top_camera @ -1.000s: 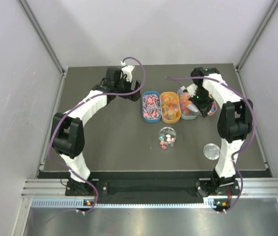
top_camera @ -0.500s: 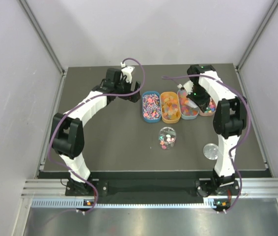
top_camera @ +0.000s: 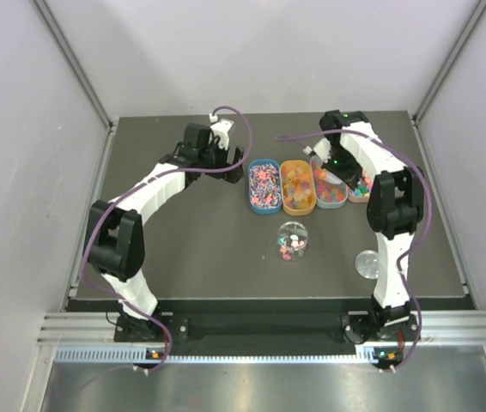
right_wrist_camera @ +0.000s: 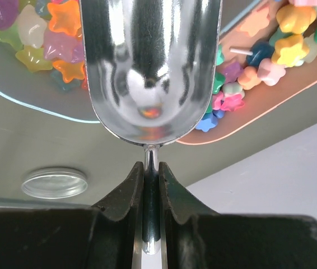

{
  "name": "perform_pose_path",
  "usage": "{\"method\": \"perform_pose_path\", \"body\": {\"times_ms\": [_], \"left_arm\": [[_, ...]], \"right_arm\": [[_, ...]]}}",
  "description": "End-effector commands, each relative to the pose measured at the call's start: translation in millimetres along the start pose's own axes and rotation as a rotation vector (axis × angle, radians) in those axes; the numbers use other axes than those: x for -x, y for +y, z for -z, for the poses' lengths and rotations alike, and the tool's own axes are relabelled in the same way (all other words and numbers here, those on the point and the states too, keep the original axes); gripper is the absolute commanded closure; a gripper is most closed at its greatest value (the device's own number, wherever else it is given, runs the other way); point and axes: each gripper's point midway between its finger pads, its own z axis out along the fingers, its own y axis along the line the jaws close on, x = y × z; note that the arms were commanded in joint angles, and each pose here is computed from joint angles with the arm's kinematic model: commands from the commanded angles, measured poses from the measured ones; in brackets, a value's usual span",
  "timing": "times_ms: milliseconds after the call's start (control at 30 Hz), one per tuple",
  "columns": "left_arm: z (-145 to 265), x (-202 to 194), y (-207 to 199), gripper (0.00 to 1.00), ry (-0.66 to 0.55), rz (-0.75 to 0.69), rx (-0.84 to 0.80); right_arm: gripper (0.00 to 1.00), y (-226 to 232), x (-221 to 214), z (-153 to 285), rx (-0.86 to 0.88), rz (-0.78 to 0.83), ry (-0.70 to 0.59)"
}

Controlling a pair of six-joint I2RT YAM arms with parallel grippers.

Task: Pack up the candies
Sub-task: Scoop the fake candies from the storage box.

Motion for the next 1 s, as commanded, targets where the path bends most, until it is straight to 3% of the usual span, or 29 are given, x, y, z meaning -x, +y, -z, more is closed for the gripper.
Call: {"method": "perform_pose_path", "body": {"times_ms": [0, 133, 333, 767, 967], "left_arm": [[15, 31, 1, 0.01, -0.105, -0.024, 0.024], [15, 32, 2, 0.01, -0.108, -0.026, 0.029], [16, 36, 3, 0.01, -0.116, -0.029, 0.033], [16, 39, 1, 0.01, -0.114, -0.028, 0.022], [17, 40, 4, 0.01, -0.107, -0.037, 0.04]], "right_arm": [[1.0, 15, -25, 21, 0.0, 0.141, 0.106], [1.0, 21, -24, 30, -0.041, 0.231, 0.122], [1.0, 22, -13, 23, -0.033, 0.204, 0.114], [1.0, 73, -12, -11, 0.311, -0.05, 0.076], [1.0, 69, -3, -14, 0.315, -0.063, 0.062]]}}
